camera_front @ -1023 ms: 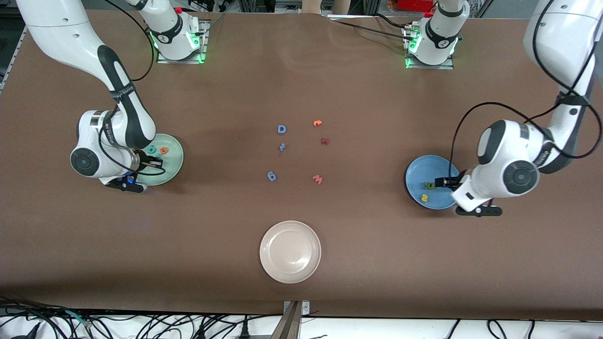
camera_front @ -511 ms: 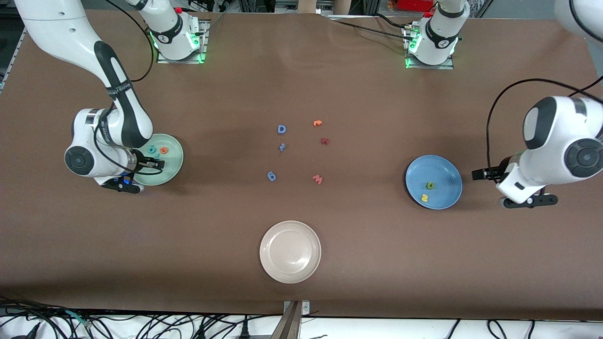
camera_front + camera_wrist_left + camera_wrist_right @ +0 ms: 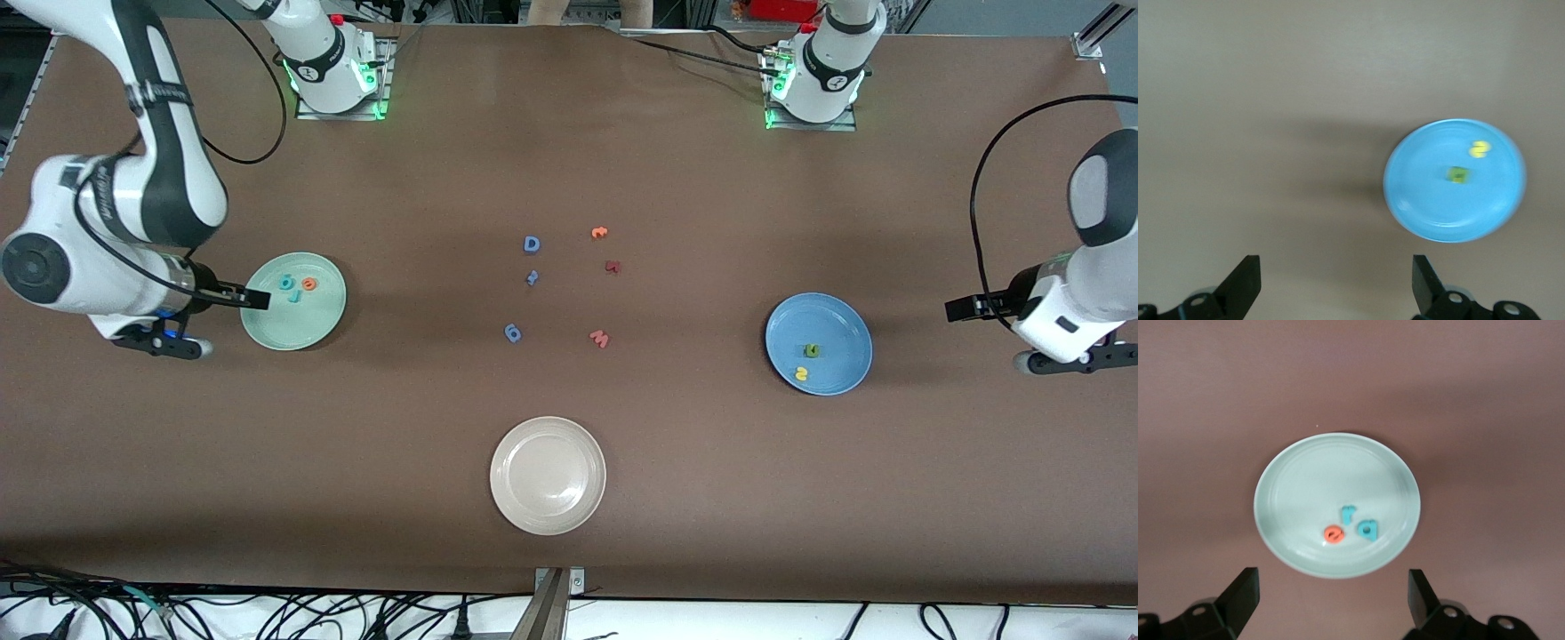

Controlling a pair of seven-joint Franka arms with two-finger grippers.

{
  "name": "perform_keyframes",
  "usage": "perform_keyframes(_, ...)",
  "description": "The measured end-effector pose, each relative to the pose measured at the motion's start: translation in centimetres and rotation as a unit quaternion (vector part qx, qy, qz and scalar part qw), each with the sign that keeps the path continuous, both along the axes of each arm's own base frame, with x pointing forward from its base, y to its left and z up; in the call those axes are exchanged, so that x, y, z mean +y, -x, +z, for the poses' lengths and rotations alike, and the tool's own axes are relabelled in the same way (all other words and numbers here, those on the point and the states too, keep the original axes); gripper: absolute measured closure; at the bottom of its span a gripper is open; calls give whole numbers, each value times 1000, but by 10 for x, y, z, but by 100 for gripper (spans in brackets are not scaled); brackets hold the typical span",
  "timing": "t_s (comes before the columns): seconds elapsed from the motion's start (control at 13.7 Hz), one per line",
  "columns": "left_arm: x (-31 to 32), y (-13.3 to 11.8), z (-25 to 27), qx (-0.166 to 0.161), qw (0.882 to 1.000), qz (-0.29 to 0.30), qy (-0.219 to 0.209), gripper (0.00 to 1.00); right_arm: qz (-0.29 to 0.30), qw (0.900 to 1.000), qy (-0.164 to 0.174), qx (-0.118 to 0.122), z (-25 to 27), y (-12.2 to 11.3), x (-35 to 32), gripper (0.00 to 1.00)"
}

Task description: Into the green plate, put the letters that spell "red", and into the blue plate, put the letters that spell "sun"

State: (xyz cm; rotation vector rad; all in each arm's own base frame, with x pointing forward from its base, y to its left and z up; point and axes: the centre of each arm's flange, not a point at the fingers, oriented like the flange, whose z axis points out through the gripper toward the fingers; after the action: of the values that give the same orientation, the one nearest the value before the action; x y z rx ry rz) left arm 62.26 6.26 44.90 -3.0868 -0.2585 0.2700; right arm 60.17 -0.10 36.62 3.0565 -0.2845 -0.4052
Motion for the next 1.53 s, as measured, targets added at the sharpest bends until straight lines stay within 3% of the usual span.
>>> perform_keyframes(0.15, 2, 8, 29, -24, 999, -28, 32, 0, 0, 1000, -1, -7, 44, -4, 1, 1)
perform_keyframes(0.44, -12, 29, 80, -60, 990, -126, 28, 0, 1, 999, -1, -47, 129, -17, 2, 1)
perform_keyframes(0.8, -18, 24, 89, -100, 987, -122, 18, 0, 2, 996, -3, -93, 181, -10, 2, 1)
perform_keyframes(1.02, -39, 25, 95, -107, 988, -110, 17, 0, 7, 993, 4, -114, 207, -1, 2, 1)
perform_keyframes(1.24, -65, 43, 116, -89, 990, -106, 21, 0, 20, 992, 9, -125, 218, 4, 2, 0)
perform_keyframes(1.53, -75, 59, 134, -89, 990, -103, 21, 0, 24, 992, 4, -125, 219, 4, 5, 0)
